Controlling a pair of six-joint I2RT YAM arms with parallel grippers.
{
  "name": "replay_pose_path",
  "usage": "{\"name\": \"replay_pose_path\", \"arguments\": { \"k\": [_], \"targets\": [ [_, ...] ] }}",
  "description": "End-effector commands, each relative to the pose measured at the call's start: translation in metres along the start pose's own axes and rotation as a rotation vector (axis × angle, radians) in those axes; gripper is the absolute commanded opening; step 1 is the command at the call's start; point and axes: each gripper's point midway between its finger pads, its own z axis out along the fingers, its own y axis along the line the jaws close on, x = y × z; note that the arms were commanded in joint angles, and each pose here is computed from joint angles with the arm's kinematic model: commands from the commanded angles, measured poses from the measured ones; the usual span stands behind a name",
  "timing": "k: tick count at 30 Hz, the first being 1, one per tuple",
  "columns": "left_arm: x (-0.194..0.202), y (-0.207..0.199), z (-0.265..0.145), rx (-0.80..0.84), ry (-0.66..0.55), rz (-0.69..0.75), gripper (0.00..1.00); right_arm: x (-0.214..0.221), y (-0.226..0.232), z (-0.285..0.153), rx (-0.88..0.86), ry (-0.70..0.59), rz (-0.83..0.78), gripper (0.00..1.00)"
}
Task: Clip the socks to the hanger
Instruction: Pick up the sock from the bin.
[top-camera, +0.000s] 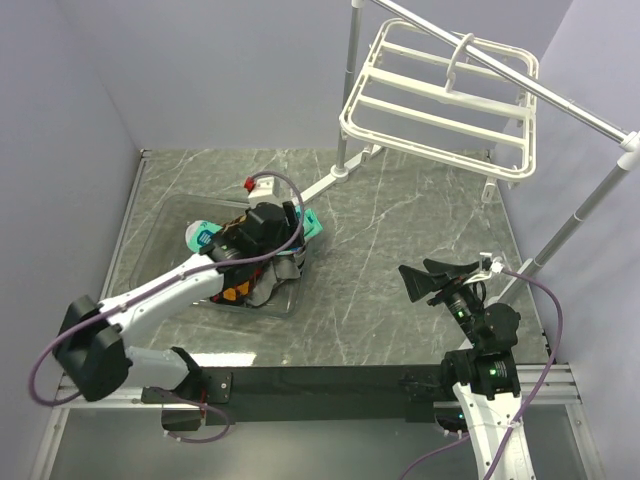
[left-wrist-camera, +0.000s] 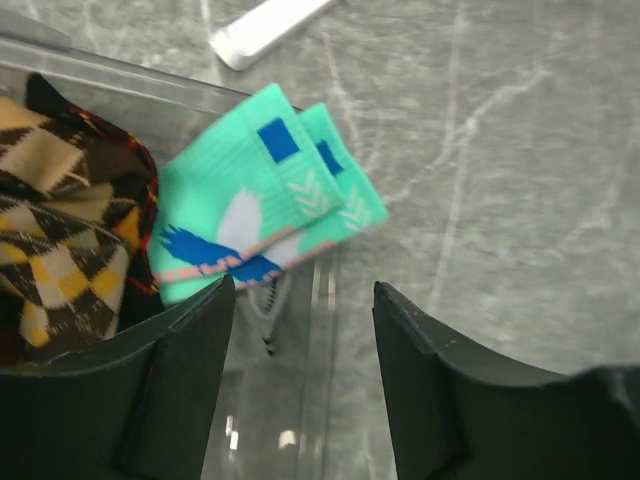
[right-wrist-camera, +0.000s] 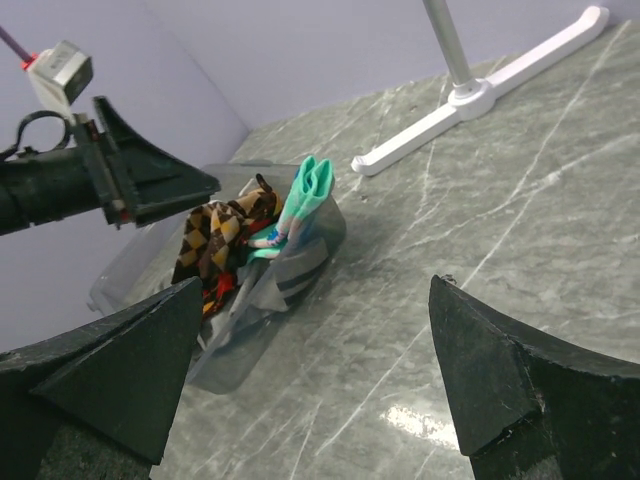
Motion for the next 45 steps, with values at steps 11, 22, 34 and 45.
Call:
{"name": "replay_pose_path", "arguments": {
  "k": [11, 22, 34, 45],
  "targets": [
    [-0.017, -0.019, 0.054, -0.030, -0.076, 0.145, 0.69, -0.009, 0.004, -0.001, 0.005, -0.016, -0.021, 1.00],
    [-0.006, -0.010, 0.083, -0.111, -0.062, 0.147, 0.65, -0.004, 0.003, -0.001, 0.002, 0.001, -0.013, 1.00],
    [0.014, -0.005, 0.105, -0.103, -0.009, 0.131, 0.58, 0.003, -0.001, -0.002, 0.007, 0.011, -0.004, 1.00],
    [0.005, 0.005, 0.105, -0.103, -0.050, 0.078, 0.08, 0.005, -0.003, 0.000, 0.019, 0.042, -0.021, 1.00]
  ]
}}
